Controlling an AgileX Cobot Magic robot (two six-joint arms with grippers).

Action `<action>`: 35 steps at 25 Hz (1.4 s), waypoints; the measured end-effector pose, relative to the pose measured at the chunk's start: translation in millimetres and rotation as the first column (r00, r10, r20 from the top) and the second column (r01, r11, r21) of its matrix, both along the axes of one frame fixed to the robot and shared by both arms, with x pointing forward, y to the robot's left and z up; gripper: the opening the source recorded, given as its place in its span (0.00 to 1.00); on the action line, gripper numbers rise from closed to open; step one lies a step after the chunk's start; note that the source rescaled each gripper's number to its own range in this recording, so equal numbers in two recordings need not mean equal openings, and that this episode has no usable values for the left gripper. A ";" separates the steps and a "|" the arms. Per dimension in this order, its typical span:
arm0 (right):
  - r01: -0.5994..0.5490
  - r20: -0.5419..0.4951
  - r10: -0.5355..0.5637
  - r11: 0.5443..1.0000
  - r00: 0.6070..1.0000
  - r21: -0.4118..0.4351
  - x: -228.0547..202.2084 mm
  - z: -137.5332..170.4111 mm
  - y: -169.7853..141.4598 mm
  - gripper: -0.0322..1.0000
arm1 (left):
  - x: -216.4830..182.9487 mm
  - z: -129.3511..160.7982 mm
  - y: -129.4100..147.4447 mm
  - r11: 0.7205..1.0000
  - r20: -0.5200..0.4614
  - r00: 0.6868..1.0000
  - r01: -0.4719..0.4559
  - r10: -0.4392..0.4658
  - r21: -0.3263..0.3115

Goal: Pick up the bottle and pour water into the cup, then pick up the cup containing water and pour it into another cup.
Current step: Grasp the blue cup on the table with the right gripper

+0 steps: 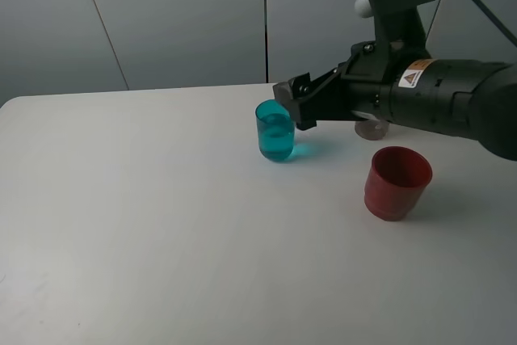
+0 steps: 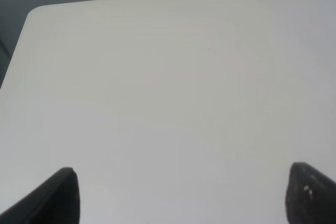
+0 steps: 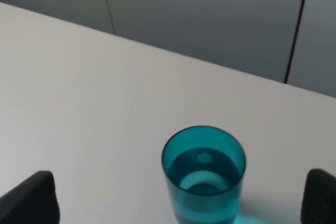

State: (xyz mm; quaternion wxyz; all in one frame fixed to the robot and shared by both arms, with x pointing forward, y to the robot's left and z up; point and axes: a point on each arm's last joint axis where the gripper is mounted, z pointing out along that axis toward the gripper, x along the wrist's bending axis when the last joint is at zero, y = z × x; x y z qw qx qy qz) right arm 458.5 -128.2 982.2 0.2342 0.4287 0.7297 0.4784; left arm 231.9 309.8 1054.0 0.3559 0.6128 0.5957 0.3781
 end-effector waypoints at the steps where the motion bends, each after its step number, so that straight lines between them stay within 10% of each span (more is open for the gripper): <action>1: -0.005 -0.014 0.005 1.000 1.000 0.000 -1.0 -7.5 6.0 0.99 | 0.0 0.0 0.0 1.000 0.000 1.000 0.000 0.000 0.000; 17: 0.056 -0.001 -0.057 0.997 0.998 -0.050 -5.4 -99.2 48.7 0.99 | 0.0 0.0 0.0 1.000 0.000 1.000 0.002 -0.002 0.004; 35: 0.207 -0.093 -0.205 0.978 0.974 0.012 37.9 -92.1 43.6 0.99 | 0.0 0.0 0.0 1.000 0.000 1.000 0.002 -0.002 0.004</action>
